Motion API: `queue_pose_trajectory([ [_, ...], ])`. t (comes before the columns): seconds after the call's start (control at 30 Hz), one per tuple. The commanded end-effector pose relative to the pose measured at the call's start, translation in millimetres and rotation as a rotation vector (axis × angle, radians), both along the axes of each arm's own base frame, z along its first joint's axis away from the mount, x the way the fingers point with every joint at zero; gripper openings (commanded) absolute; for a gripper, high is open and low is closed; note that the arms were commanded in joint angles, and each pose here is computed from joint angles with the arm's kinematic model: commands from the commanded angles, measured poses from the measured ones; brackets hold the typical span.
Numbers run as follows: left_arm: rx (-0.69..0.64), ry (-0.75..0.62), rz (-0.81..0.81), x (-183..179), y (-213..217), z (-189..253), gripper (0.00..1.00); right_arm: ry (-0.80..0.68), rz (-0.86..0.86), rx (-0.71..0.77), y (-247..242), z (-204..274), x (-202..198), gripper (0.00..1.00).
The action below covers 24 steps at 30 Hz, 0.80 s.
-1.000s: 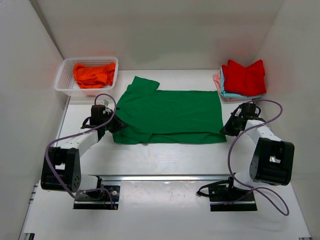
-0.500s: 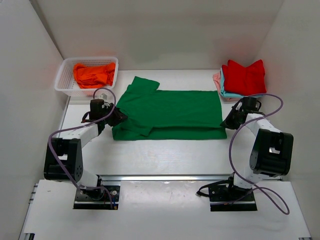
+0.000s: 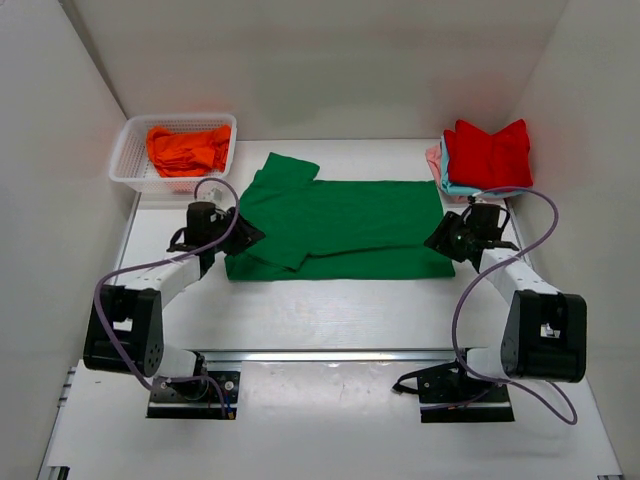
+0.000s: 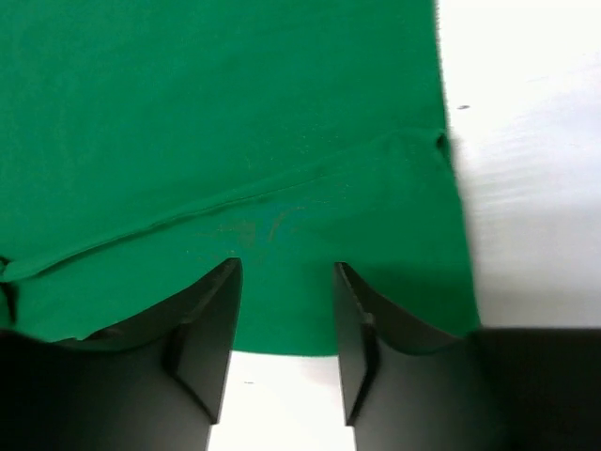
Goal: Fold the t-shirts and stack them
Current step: Fold the flattened tshirt in 1/3 of the way
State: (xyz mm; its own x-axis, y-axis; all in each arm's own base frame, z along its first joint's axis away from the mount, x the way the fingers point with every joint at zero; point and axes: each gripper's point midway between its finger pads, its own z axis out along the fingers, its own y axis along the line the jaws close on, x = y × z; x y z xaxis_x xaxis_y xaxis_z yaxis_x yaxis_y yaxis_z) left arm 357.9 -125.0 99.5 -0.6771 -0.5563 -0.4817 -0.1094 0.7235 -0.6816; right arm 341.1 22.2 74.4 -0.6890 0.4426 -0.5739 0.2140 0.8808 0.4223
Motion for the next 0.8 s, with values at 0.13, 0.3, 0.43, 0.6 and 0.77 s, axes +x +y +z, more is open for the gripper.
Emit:
queue_pose_trajectory([
  [0.13, 0.126, 0.161, -0.066, -11, -22, -66, 0.44, -0.057, 0.096, 0.078, 36, -10, 22, 0.38],
  [0.3, 0.225, 0.280, -0.124, -39, -26, -94, 0.44, 0.173, 0.122, 0.100, 48, -46, -9, 0.34],
  [0.43, 0.250, 0.339, -0.135, -90, -19, -109, 0.46, 0.266, 0.110, 0.089, 53, -60, -53, 0.36],
  [0.6, 0.225, 0.339, -0.114, -149, -10, -110, 0.42, 0.277, 0.075, 0.100, 49, -61, -98, 0.35],
  [0.77, 0.164, 0.259, -0.070, -169, 0, -82, 0.39, 0.268, 0.061, 0.082, 43, -48, -127, 0.36],
])
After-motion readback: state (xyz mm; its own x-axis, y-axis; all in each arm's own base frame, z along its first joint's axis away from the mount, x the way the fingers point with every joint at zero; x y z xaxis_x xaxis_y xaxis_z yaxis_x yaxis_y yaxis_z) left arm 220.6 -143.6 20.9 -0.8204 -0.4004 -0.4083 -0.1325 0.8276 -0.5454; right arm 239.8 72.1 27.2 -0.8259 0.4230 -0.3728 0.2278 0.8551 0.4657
